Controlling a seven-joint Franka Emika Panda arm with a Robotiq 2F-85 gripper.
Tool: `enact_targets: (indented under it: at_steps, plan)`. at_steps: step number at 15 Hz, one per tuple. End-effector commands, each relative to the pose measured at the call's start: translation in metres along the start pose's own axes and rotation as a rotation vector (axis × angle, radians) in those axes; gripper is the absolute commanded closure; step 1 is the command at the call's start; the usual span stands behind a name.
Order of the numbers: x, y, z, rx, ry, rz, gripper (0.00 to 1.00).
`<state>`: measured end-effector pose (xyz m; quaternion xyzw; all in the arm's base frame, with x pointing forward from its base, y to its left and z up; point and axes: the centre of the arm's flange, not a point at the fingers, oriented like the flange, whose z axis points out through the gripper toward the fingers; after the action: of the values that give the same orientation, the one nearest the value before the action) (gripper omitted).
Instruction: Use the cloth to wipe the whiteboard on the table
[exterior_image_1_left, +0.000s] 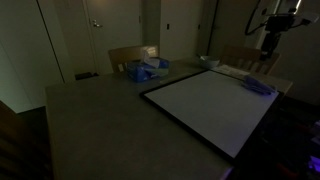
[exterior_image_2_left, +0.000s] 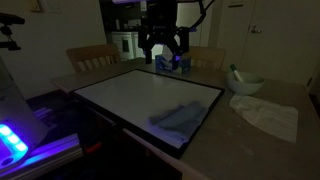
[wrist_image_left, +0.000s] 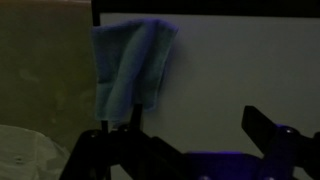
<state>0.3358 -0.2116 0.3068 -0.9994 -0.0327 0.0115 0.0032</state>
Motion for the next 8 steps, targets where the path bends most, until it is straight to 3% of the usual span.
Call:
enact_targets:
  at_steps: [1,8]
  plan:
    - [0.003,0.019,0.028,0.001,-0.014,-0.011,0.00]
    - [-0.006,0.043,0.058,-0.016,-0.052,0.005,0.00]
